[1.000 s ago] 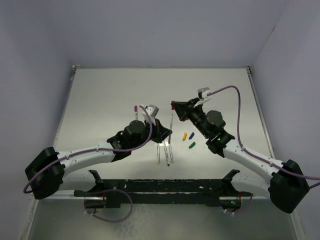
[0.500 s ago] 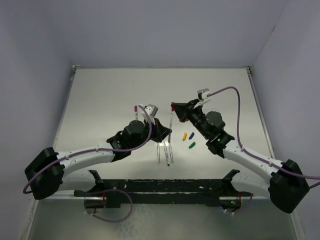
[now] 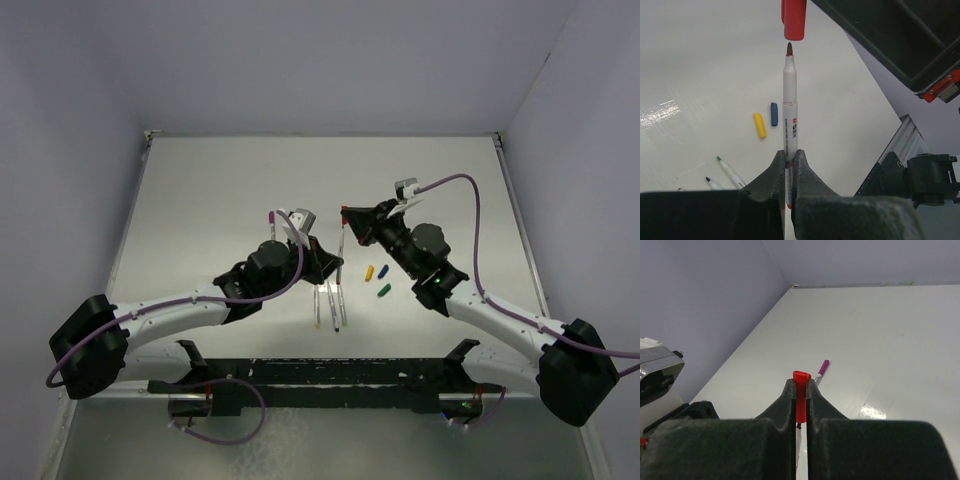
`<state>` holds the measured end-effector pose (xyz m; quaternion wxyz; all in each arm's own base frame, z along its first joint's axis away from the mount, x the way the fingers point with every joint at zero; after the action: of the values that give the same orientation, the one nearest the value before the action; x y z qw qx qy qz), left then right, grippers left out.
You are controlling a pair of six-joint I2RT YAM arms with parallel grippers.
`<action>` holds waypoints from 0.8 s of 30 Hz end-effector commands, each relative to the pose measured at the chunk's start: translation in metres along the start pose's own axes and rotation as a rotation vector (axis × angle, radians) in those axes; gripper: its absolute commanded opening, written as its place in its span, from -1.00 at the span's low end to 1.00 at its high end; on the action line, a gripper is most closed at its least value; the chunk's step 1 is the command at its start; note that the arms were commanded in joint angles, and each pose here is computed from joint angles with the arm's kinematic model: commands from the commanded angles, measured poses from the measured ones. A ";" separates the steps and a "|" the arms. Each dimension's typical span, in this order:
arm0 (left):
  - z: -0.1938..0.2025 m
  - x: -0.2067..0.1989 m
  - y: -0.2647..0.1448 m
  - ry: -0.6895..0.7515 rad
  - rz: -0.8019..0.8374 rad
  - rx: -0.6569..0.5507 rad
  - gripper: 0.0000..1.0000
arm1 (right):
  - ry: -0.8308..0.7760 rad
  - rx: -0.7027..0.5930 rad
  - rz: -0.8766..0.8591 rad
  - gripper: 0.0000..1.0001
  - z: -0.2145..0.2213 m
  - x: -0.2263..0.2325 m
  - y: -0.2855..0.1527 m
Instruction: Insert the pens into the pen caps
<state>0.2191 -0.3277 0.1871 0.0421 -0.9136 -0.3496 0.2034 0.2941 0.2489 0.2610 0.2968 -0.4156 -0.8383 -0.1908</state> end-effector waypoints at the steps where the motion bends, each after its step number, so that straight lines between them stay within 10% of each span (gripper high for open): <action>1: -0.023 -0.007 -0.002 -0.004 0.015 -0.083 -1.00 | 0.010 -0.047 -0.061 -1.00 -0.014 0.016 -0.002; 24: -0.036 -0.002 -0.005 0.003 -0.015 -0.147 -1.00 | 0.074 0.029 -0.087 -1.00 0.011 0.012 -0.004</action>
<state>0.2236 -0.3246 0.1892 0.0369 -0.9091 -0.3640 0.1990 0.2859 0.2551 0.2479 0.3242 -0.3935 -0.8400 -0.1857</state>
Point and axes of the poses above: each gripper's point midway between its finger pads, its own y axis out along the fingers, its own x axis along the line the jaws close on, z = x × y, the point moved 1 cm from there along -y, back along the fingers, and after that the axes turned 15 degrees about y, right-handed, at the moved point
